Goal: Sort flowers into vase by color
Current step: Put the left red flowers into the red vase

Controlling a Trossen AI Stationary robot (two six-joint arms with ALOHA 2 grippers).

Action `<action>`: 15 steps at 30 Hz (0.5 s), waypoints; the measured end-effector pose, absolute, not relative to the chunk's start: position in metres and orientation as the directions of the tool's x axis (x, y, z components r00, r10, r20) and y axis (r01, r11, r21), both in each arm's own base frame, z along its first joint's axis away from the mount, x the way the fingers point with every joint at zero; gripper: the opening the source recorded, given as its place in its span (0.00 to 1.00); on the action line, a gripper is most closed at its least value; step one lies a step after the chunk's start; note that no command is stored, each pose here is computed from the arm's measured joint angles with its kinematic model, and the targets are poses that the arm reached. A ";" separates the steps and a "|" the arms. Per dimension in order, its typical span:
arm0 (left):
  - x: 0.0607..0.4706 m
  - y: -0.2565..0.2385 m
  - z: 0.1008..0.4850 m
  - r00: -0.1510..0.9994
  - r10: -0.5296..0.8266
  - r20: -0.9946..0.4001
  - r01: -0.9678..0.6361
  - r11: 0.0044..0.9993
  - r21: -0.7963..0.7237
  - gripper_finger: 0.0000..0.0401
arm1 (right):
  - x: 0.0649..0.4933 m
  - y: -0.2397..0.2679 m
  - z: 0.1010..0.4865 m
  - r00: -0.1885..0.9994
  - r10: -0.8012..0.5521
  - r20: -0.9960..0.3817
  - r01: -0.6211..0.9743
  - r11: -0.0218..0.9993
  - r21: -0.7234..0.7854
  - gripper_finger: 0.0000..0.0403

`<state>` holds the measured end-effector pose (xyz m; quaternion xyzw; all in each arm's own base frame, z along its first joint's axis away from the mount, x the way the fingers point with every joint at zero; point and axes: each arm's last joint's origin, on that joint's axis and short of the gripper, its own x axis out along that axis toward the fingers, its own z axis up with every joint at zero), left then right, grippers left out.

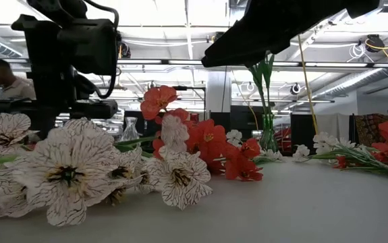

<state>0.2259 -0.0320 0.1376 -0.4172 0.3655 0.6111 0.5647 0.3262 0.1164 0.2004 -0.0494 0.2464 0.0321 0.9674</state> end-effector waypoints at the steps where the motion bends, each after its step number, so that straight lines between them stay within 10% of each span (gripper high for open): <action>1: 0.226 -0.031 0.138 -0.014 0.385 -0.923 -0.995 -0.094 -0.024 0.26 | 0.326 0.117 0.200 0.876 0.039 -0.480 -0.086 0.993 -0.077 0.40; 6: 0.228 -0.024 0.138 -0.015 0.393 -0.920 -0.998 -0.059 -0.009 0.05 | 0.326 0.117 0.200 0.876 0.040 -0.480 -0.081 0.995 -0.065 0.40; 15: 0.242 -0.021 0.166 0.107 0.433 -0.895 -0.991 0.116 -0.062 0.02 | 0.326 0.117 0.200 0.876 0.040 -0.480 -0.077 0.995 -0.057 0.40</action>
